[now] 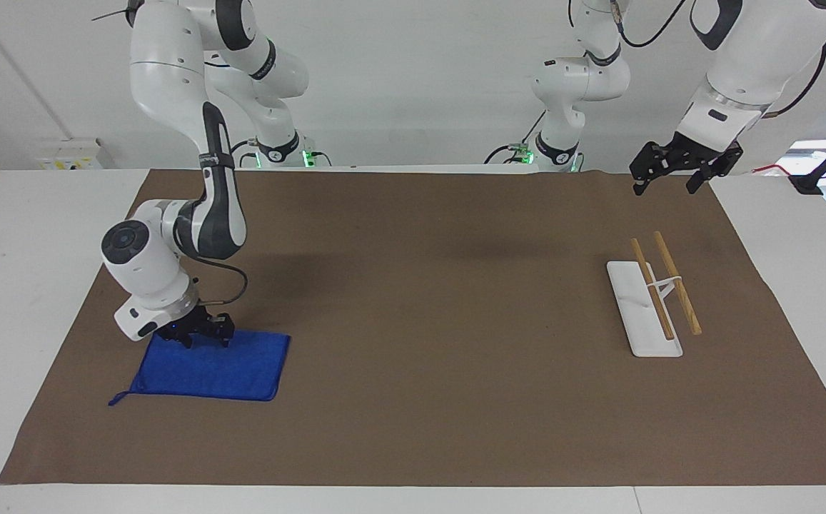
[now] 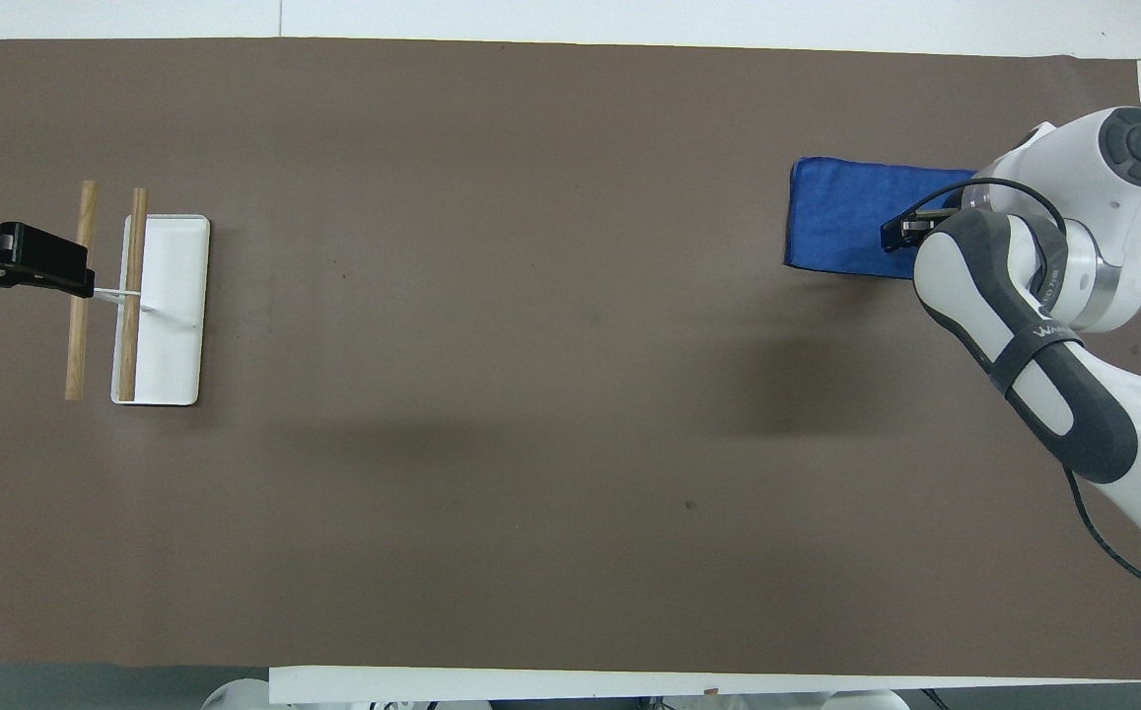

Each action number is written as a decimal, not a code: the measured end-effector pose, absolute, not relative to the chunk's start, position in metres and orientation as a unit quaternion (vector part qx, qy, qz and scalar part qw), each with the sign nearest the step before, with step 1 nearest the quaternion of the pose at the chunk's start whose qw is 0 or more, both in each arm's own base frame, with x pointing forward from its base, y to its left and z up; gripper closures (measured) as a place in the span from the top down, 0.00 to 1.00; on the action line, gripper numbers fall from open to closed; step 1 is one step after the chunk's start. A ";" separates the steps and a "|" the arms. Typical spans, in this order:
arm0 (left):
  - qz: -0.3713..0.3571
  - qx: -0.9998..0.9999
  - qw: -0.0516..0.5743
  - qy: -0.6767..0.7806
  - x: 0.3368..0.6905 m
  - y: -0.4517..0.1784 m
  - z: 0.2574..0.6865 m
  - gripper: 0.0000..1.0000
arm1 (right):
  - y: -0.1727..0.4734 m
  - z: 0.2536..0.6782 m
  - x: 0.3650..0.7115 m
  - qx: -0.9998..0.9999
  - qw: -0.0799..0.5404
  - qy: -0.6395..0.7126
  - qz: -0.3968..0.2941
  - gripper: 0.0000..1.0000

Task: Right arm passes towel to left arm to hang
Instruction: 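Reach the right gripper down to the blue towel's near edge, then close the right gripper on the blue towel edge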

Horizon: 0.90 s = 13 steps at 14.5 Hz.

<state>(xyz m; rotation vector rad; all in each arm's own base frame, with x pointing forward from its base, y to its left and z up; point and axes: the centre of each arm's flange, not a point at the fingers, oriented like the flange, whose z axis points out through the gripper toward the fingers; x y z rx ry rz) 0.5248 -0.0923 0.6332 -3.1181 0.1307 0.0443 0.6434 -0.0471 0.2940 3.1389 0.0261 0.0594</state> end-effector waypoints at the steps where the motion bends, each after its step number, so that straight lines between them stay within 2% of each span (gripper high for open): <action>1: 0.014 -0.999 0.010 0.042 0.525 -0.092 0.633 1.00 | -0.047 0.293 0.643 1.000 0.001 0.009 0.018 0.81; 8: 0.016 -1.000 0.011 0.004 0.524 -0.094 0.631 1.00 | -0.050 0.285 0.639 1.000 0.002 0.019 0.014 0.71; 9: 0.017 -1.000 0.012 -0.006 0.524 -0.093 0.630 1.00 | -0.050 0.286 0.639 1.000 0.002 0.019 0.015 0.67; 13: 0.016 -0.999 0.012 -0.029 0.526 -0.084 0.630 1.00 | -0.051 0.291 0.639 1.000 0.004 0.020 0.019 0.22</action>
